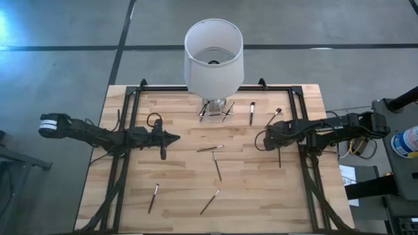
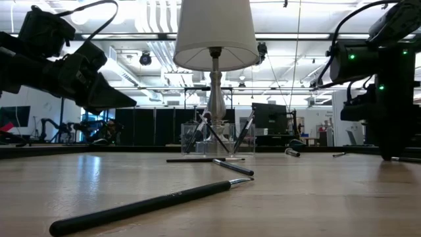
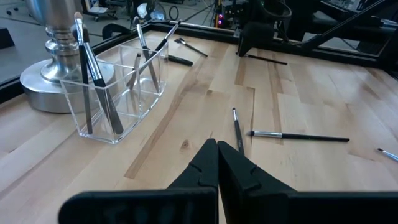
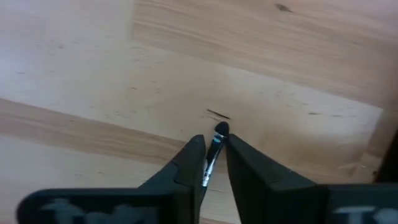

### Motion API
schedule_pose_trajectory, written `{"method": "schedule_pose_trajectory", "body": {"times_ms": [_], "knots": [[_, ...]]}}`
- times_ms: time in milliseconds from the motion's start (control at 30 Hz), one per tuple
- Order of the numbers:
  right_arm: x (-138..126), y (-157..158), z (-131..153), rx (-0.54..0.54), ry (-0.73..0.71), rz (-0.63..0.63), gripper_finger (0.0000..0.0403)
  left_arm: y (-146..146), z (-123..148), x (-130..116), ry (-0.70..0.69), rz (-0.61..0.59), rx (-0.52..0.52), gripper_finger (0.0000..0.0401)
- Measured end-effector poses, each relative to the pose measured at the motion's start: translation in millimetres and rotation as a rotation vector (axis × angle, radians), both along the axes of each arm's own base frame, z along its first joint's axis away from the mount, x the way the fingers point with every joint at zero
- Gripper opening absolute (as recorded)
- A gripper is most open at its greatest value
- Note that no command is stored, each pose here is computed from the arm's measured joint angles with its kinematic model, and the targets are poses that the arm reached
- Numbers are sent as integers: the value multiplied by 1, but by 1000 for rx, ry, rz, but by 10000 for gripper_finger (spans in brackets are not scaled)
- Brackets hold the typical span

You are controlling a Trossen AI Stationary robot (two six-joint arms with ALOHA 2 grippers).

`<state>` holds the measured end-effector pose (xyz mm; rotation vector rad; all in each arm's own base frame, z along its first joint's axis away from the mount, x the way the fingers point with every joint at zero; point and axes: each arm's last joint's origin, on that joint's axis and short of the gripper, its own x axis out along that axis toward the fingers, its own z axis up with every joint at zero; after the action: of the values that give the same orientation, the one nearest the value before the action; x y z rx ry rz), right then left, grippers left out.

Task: Put items in baskets/containers
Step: Put the black eyeshadow brush into the transparent organizer

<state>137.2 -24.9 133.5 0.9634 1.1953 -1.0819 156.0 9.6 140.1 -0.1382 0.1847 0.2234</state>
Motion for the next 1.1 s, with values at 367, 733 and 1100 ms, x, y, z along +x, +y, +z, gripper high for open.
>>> {"method": "schedule_pose_trajectory", "body": {"times_ms": [367,733,1100], "knots": [[11,-1,1,0,-103,74,33,0,0,0,0,0,-2,0],[21,-2,4,-74,-185,201,32,0,0,0,3,0,-3,0],[42,7,24,-262,-287,324,11,0,-1,0,10,0,-3,0]]}}
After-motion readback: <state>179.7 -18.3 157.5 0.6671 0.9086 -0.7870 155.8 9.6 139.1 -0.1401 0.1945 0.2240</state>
